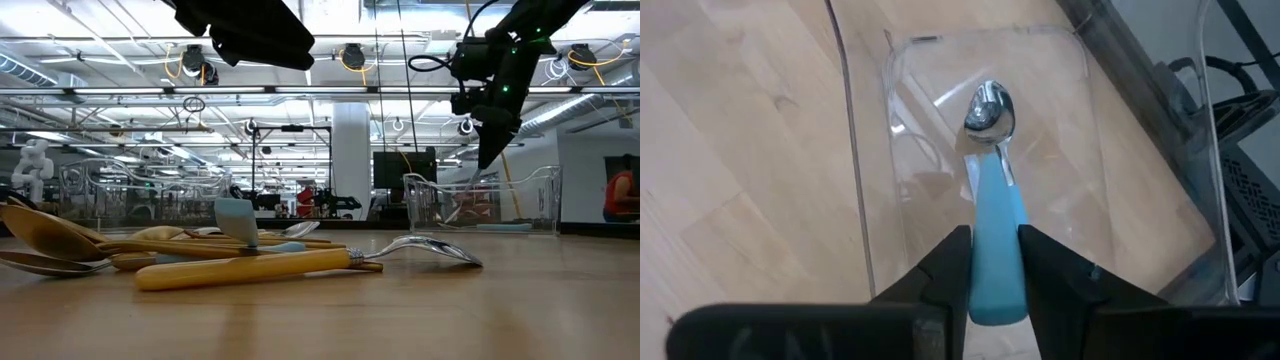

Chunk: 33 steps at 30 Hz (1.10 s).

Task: Sort silverware by color (type)
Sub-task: Put the blue spoon into the top right transparent bin

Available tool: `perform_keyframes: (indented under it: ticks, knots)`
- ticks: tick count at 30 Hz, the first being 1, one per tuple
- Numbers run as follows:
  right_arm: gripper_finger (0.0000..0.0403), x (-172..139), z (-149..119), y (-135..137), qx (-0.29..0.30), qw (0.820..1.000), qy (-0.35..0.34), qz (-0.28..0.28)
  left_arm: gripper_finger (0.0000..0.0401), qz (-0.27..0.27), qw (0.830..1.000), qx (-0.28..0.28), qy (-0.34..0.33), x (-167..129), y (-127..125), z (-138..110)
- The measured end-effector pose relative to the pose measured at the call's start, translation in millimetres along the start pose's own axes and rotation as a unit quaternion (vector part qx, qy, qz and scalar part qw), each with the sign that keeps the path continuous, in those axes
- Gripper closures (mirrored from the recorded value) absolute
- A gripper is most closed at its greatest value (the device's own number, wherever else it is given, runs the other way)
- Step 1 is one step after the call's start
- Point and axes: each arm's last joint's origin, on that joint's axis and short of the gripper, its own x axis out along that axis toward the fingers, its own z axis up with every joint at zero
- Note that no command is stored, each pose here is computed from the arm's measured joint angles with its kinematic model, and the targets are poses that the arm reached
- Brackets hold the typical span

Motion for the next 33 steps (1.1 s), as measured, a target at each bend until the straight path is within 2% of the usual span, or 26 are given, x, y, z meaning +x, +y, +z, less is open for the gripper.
perform_keyframes:
  ticks: [7,16,26,33]
  knots:
    - [0.0329,0.0,0.5,-0.2,-0.01,1.0,-0.003,-0.001,0.0217,-0.001,1.0,-0.007,-0.007,0.0,-0.2,1.4]
    - [0.0313,0.0,1.4,-0.4,-0.01,1.0,-0.007,-0.003,0.0217,-0.001,1.0,-0.016,-0.007,0.0,-0.2,1.4]
    - [0.0271,-0.2,2.4,0.3,0.015,1.0,-0.012,-0.003,0.0217,-0.001,1.0,-0.014,-0.007,0.0,-0.2,1.4]
    - [0.0251,-10.6,2.9,12.2,0.022,0.999,-0.037,0.006,0.0217,-0.001,1.0,-0.013,-0.007,0.0,-0.2,1.4]
